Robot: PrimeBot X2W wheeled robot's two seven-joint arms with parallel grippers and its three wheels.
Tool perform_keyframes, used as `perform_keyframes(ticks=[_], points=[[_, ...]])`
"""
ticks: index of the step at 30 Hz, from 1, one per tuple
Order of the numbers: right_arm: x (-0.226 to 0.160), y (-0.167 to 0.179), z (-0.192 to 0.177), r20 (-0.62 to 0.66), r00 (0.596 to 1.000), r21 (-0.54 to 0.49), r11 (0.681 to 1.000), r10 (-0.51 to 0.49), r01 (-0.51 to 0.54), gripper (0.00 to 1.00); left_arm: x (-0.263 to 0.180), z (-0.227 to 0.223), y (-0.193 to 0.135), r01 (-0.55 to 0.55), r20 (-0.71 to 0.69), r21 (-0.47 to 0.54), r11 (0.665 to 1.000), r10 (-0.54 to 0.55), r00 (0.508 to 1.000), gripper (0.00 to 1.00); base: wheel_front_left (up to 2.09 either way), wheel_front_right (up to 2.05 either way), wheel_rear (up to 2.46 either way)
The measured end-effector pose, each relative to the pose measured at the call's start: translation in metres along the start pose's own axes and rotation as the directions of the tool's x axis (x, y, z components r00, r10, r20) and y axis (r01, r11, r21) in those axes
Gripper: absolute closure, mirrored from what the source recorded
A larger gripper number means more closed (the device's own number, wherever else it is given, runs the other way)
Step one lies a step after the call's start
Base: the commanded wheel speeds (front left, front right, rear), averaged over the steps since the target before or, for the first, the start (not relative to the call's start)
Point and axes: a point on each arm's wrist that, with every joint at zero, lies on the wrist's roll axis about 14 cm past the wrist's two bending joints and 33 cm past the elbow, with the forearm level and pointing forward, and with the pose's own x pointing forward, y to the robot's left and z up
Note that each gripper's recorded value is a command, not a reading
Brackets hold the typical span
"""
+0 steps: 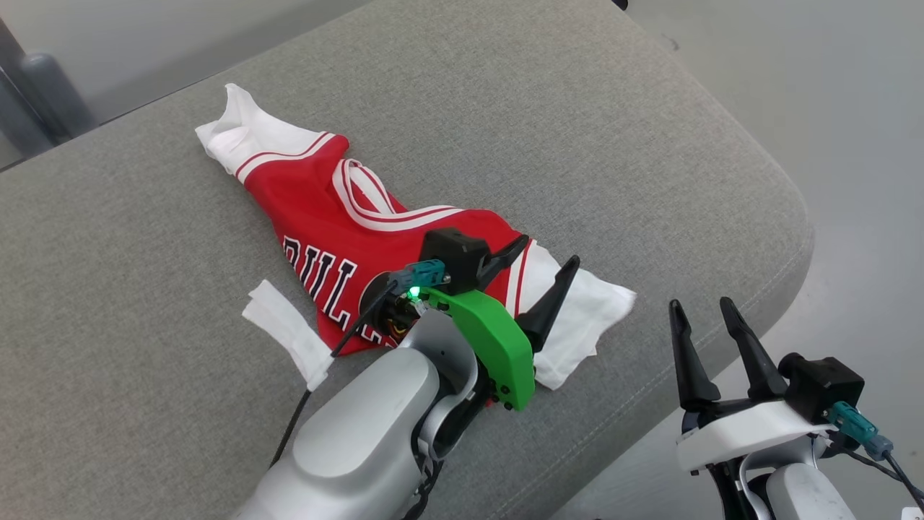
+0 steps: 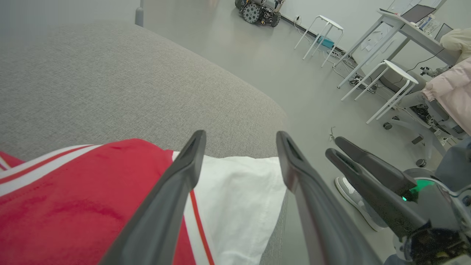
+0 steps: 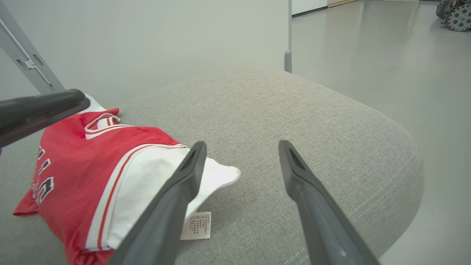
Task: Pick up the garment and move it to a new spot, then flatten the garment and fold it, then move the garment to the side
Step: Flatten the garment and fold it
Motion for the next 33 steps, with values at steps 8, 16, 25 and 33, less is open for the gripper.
perform_keyframes(ticks=[8, 16, 25, 33], points=[[0.004, 0.002, 0.003, 0.014, 1.000, -0.018, 1.000, 0.017, -0.017, 0.00, -0.054, 0.003, 0.064, -0.255, 0.131, -0.178, 0.951, 0.279, 0.951, 0.00, 0.00, 0.00, 0.00], [0.016, 0.031, 0.001, 0.016, 0.994, -0.024, 0.994, 0.110, -0.109, 0.00, -0.144, -0.055, 0.131, -0.556, -0.048, -0.190, 0.809, 0.558, 0.828, 0.00, 0.00, 0.00, 0.00], [0.031, 0.044, -0.005, -0.003, 0.990, -0.040, 0.989, 0.141, -0.141, 0.00, -0.122, -0.071, 0.137, -0.552, -0.114, -0.256, 0.794, 0.542, 0.833, 0.00, 0.00, 0.00, 0.00], [0.029, 0.038, -0.010, -0.020, 0.993, -0.034, 0.992, 0.120, -0.121, 0.00, -0.115, -0.083, 0.141, -0.538, -0.155, -0.260, 0.802, 0.515, 0.843, 1.00, 0.00, 0.00, 0.00]])
